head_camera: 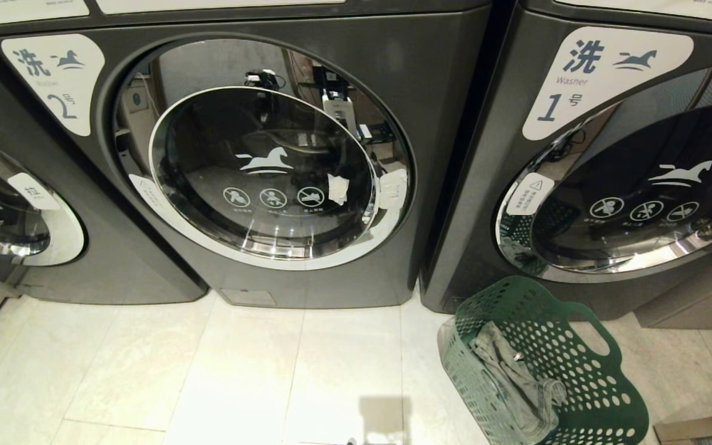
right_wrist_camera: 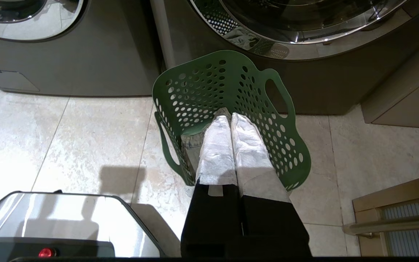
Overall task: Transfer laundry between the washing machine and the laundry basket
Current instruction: Open the lid of the washing machine
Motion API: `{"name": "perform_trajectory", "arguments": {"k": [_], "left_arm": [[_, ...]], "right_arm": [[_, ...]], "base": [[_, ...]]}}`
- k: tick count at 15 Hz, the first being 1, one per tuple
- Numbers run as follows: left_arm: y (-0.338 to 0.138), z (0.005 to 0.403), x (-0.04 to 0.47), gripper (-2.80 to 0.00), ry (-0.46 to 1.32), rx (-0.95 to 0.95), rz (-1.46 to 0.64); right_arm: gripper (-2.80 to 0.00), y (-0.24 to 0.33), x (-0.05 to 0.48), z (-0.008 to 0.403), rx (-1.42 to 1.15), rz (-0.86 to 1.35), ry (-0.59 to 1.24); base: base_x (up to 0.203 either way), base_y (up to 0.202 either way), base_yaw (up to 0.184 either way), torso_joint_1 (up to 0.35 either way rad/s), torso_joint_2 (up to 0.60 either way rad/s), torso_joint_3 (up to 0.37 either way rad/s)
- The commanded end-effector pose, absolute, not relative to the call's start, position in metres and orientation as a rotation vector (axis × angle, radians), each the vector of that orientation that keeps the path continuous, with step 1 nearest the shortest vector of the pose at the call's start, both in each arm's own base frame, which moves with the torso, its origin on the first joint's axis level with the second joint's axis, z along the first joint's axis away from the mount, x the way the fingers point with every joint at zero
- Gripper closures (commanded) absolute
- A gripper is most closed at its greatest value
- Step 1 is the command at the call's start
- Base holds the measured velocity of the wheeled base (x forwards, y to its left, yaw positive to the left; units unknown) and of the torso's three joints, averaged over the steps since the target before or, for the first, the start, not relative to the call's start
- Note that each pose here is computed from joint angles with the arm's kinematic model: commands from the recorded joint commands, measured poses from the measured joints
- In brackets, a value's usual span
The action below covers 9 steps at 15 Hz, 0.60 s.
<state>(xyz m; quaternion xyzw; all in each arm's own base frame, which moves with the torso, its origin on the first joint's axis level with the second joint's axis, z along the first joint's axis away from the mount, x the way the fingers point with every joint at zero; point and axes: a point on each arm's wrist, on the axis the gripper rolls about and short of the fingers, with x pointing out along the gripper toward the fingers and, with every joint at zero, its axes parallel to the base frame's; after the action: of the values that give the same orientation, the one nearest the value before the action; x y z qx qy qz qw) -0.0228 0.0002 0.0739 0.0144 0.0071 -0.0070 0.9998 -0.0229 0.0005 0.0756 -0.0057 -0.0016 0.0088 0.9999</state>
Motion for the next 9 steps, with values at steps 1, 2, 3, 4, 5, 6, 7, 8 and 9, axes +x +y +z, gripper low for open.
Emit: {"name": "perform_trajectory", "arguments": {"k": [1, 2, 3, 4, 5, 6, 7, 8, 9], "left_arm": [[0.0002, 0.0734, -0.0228, 0.00, 0.015, 0.029, -0.014], [0.0002, 0.0734, -0.0229, 0.00, 0.014, 0.029, -0.013], [0.0002, 0.0734, -0.0228, 0.00, 0.015, 0.029, -0.014], [0.0002, 0.0734, -0.0229, 0.00, 0.014, 0.029, -0.014], [0.0002, 0.0734, -0.0229, 0.00, 0.014, 0.028, -0.014], [0.0002, 0.0734, -0.0229, 0.00, 0.014, 0.028, -0.014], [0.0002, 0.0734, -0.0228, 0.00, 0.015, 0.028, -0.014], [0.0002, 0.0734, -0.0228, 0.00, 0.015, 0.028, -0.014], [0.0002, 0.0734, -0.0228, 0.00, 0.015, 0.028, -0.014]], "right_arm": [[0.00, 0.0005, -0.0229, 0.0756, -0.011, 0.018, -0.003], [0.00, 0.0005, -0.0229, 0.0756, -0.011, 0.017, -0.003], [0.00, 0.0005, -0.0228, 0.0756, -0.011, 0.018, -0.002], [0.00, 0.0005, -0.0229, 0.0756, -0.011, 0.018, -0.003], [0.00, 0.0005, -0.0229, 0.0756, -0.011, 0.018, -0.003], [0.00, 0.0005, -0.0229, 0.0757, -0.011, 0.018, -0.004], [0.00, 0.0005, -0.0228, 0.0756, -0.011, 0.018, -0.002], [0.00, 0.0005, -0.0229, 0.0756, -0.011, 0.018, -0.003], [0.00, 0.0005, -0.0229, 0.0756, -0.011, 0.018, -0.003]], "base": [[0.000, 0.000, 0.000, 0.000, 0.00, 0.000], [0.000, 0.000, 0.000, 0.000, 0.00, 0.000], [-0.003, -0.051, -0.005, 0.001, 0.00, 0.007], [-0.001, -0.095, -0.004, 0.006, 0.00, 0.002], [-0.001, -0.157, -0.009, 0.004, 0.00, 0.004], [0.000, -0.188, 0.000, 0.002, 0.00, 0.006], [0.000, -0.199, 0.000, 0.002, 0.00, 0.002], [0.000, -0.195, 0.000, 0.003, 0.00, -0.002], [0.000, -0.191, 0.004, 0.002, 0.00, 0.002]]}}
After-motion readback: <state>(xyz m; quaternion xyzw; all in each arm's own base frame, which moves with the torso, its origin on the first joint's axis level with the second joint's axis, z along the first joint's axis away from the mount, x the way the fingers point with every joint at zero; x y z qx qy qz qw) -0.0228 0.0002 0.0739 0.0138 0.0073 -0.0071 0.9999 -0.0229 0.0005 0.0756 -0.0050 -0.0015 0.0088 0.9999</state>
